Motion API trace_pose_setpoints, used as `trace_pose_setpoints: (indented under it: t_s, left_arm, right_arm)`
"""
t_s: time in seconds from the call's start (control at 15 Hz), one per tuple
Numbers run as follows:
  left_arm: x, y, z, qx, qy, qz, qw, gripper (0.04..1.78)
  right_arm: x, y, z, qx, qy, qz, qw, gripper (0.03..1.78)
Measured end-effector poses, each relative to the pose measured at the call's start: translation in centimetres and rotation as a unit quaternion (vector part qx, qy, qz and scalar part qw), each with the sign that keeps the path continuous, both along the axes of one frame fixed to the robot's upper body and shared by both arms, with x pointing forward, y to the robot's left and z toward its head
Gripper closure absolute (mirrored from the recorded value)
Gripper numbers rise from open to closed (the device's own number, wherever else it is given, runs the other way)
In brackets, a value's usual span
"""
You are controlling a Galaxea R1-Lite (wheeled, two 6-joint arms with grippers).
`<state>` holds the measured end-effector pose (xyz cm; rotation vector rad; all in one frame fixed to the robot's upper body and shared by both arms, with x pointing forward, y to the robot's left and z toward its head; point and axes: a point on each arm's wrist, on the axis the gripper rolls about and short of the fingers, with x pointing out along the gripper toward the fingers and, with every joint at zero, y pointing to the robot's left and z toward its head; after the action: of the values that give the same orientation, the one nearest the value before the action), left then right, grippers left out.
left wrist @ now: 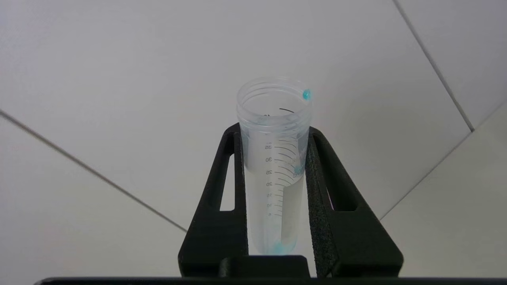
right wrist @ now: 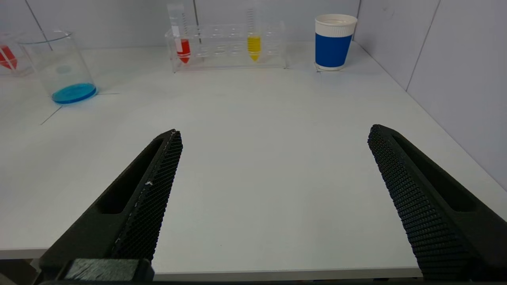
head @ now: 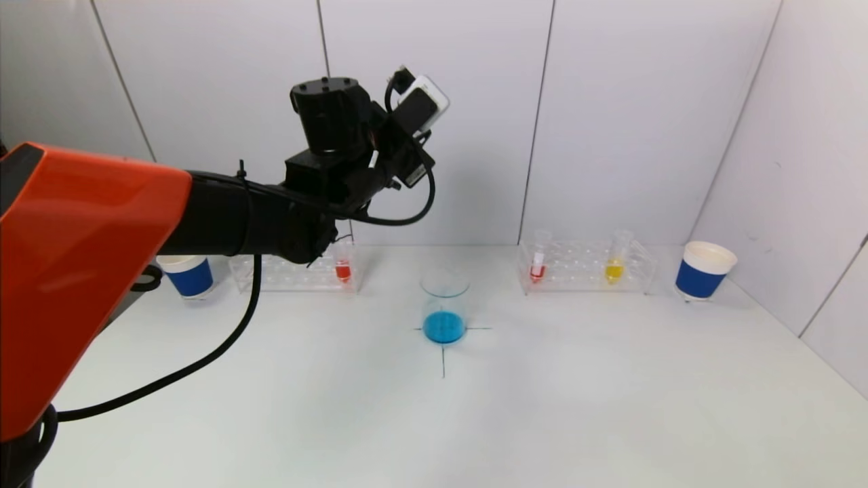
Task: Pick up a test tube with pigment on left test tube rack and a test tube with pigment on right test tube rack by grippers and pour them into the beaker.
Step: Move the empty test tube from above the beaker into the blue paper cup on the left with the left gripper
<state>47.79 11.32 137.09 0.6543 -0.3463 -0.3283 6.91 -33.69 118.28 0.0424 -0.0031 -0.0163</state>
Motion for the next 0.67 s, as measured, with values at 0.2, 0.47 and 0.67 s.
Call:
trace_pose_setpoints:
  t_s: [0.2, 0.47, 0.67]
  left_arm:
    - [-0.3, 0.4, 4.2, -0.089, 0.014, 0.063, 0.994, 1.37]
    - [0.2, 4.3, 7.7, -0.167, 0.025, 0.209, 0.963, 1.37]
    - [0.1, 7.1, 9.2, -0.203, 0.003, 0.278, 0.939, 1.37]
  right_arm:
    - [0.0, 0.0, 0.0, 0.0, 0.0, 0.0, 1.0, 0.1]
    - [0.0, 0.0, 0.0, 0.0, 0.0, 0.0, 1.0, 0.1]
    - [0.0, 0.0, 0.0, 0.0, 0.0, 0.0, 1.0, 0.1]
